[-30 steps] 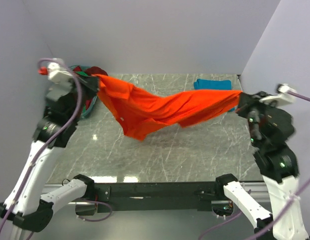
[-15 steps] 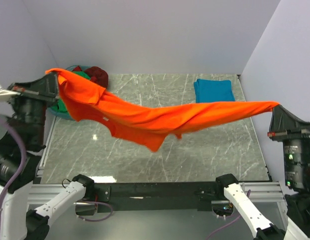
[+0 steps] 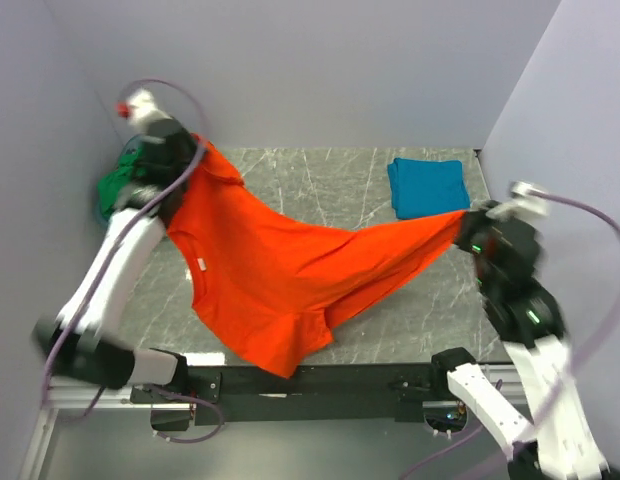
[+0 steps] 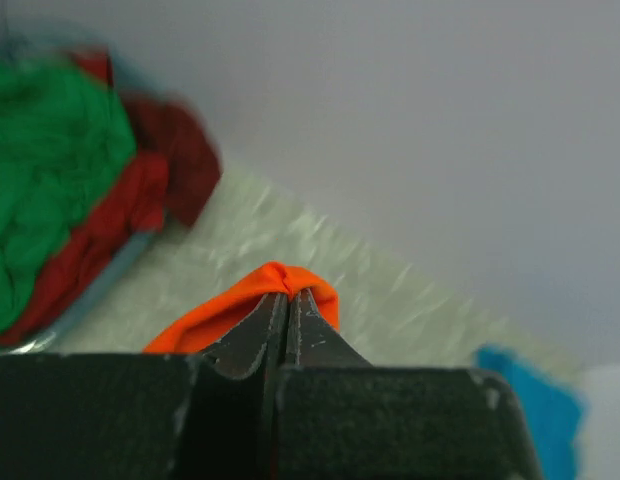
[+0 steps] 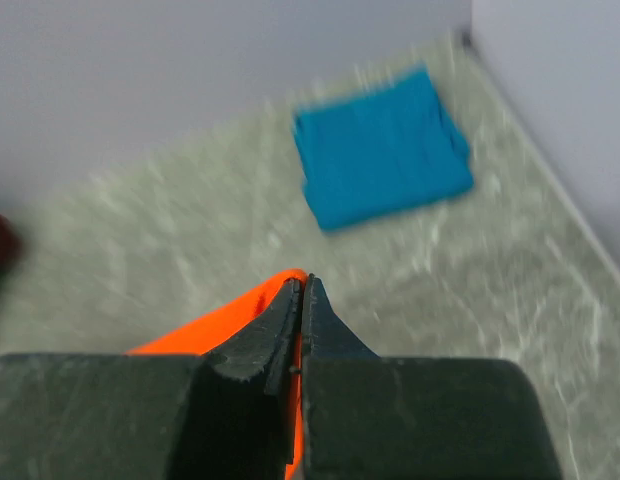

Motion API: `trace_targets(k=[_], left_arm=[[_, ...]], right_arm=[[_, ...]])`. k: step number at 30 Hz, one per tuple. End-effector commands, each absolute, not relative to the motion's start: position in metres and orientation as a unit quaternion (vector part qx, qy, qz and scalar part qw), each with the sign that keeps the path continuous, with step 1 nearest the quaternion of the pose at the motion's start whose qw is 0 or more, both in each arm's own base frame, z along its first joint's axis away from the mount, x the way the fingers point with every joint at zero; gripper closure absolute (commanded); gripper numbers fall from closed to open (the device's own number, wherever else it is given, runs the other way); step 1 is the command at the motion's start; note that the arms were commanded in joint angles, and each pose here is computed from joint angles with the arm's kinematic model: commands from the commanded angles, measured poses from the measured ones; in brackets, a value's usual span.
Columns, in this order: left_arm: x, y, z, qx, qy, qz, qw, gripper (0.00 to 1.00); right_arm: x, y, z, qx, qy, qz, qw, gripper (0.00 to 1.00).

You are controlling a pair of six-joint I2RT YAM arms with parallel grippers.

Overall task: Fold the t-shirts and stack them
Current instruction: Flatten the tshirt out

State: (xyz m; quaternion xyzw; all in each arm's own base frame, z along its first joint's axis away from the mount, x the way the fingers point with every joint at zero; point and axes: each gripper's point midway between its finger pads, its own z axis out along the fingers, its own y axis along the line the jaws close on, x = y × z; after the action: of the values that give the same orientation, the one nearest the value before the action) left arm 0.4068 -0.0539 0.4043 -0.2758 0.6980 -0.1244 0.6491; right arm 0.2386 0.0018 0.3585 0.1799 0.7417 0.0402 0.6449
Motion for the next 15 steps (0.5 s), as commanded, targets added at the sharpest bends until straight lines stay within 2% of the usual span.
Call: trace_targets(k=[1,3,6,8,9,10,11,12,13,15], left_arm=[[0.445,-0.095,0.305,-0.225,0.773,-0.168,0.569,0.99],[0.455,-0.103,0.272,-0.221,0.788,-0.173,0.548,1.0],[0.455,-0.105,0.239,-0.226,0.8,-0.172,0.529,0.98],[0.451,-0.103,0.229,-0.227,0.803,-0.167,0.525,0.86],[0.449,-0.101,0.225,-0.229,0.806,-0.16,0.522,0.74],[0.448,-0.099,0.226,-0.242,0.805,-0.155,0.519,0.63],[0.44,-0.094,0.219,-0.253,0.815,-0.141,0.502,0.49],[0.437,-0.087,0.219,-0.267,0.814,-0.125,0.501,0.01],[0.433,-0.084,0.221,-0.269,0.815,-0.12,0.5,0.01],[0.423,-0.084,0.234,-0.265,0.807,-0.124,0.512,0.01]], right_arm=[[0.284,0.007,0.283,0.197,0.793,0.007,0.577,1.0],[0.303,0.023,0.232,0.177,0.836,0.024,0.518,1.0],[0.32,0.028,0.19,0.179,0.873,0.029,0.453,1.0],[0.326,0.025,0.177,0.183,0.883,0.017,0.432,1.0],[0.328,0.023,0.177,0.187,0.883,0.013,0.431,0.97],[0.33,0.023,0.178,0.189,0.881,0.016,0.434,0.88],[0.331,0.024,0.179,0.189,0.88,0.018,0.436,0.83],[0.33,0.025,0.18,0.19,0.878,0.023,0.439,0.78],[0.332,0.025,0.184,0.189,0.875,0.027,0.445,0.69],[0.331,0.025,0.187,0.189,0.872,0.028,0.45,0.66]])
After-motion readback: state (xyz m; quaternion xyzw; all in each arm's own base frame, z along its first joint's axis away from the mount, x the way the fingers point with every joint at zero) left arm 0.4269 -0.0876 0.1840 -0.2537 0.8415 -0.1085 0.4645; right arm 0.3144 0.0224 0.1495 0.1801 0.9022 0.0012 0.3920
